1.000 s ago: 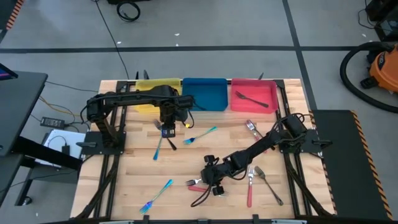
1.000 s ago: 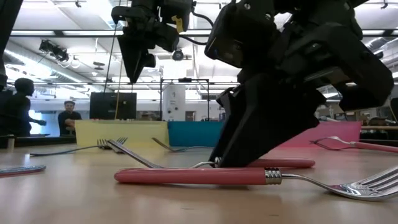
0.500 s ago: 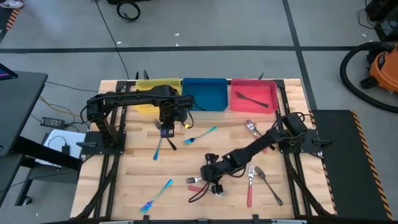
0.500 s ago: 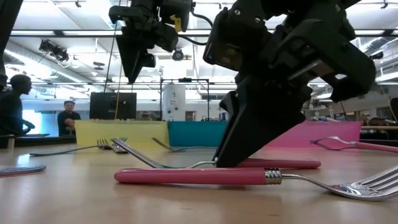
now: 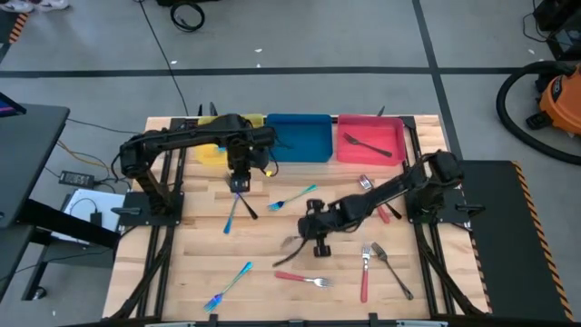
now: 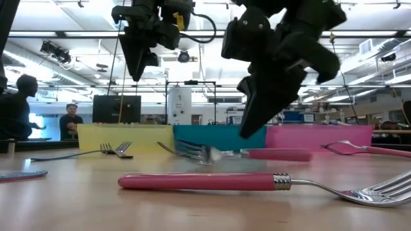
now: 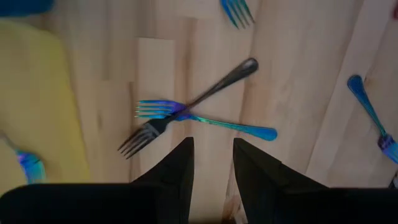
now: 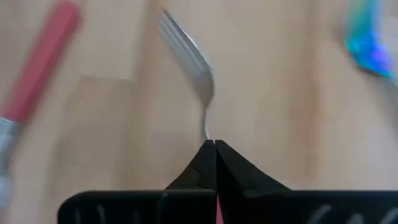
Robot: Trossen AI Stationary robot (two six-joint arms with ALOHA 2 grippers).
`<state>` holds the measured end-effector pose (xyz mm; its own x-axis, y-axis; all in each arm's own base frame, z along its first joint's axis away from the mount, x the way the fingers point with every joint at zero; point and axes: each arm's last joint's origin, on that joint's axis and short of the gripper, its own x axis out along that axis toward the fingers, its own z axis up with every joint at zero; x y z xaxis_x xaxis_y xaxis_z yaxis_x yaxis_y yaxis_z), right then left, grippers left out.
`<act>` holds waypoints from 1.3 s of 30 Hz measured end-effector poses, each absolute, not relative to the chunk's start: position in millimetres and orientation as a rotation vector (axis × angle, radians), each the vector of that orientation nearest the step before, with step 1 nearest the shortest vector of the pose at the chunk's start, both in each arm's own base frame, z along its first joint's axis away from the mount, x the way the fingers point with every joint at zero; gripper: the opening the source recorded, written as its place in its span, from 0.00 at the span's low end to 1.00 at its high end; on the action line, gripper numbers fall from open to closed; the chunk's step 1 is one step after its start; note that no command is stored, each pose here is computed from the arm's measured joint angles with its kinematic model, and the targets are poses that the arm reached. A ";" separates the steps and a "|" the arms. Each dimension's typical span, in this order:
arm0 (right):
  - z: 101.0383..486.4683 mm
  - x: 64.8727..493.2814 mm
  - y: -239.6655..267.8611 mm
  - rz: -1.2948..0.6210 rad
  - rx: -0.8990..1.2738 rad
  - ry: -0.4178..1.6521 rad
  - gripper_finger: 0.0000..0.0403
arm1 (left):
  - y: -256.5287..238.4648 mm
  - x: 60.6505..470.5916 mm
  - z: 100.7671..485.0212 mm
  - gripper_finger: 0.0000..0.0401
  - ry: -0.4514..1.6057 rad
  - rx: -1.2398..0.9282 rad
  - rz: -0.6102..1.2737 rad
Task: Sort silverware by color (type)
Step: Put the pink fork into the blue bin
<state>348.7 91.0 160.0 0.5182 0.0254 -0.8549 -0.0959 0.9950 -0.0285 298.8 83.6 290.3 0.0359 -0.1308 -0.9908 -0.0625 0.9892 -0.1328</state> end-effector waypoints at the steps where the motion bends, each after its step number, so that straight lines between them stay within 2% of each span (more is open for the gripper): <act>1: 165.2 348.3 84.2 0.067 -0.085 1.020 0.00 | 86.1 296.5 292.7 0.28 1.527 -0.159 -0.043; 10: 188.2 347.0 36.7 0.059 -0.078 1.002 0.02 | 104.2 285.7 300.3 0.28 1.487 -0.184 0.001; 14: 188.4 348.0 31.1 0.113 -0.016 1.002 0.07 | 112.0 283.3 300.2 0.28 1.480 -0.184 0.007; 21: 189.1 348.5 34.6 0.184 -0.068 0.986 0.19 | 121.9 279.3 300.1 0.28 1.477 -0.200 0.026; 26: 182.1 355.9 39.5 0.292 -0.050 0.949 0.29 | 127.6 277.2 300.2 0.28 1.469 -0.178 0.012; 30: 167.5 360.5 41.5 0.305 -0.097 0.971 0.35 | 130.7 277.5 300.3 0.28 1.454 -0.175 0.019; 39: 140.0 364.6 45.9 0.317 -0.107 1.043 0.36 | 131.8 280.0 300.2 0.28 1.430 -0.166 0.026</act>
<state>364.6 45.9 140.0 0.4626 0.2066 -0.8622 -0.3075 0.9495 0.0625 280.0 131.8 300.2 0.1422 -0.0816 -0.9865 -0.1179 0.9881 -0.0987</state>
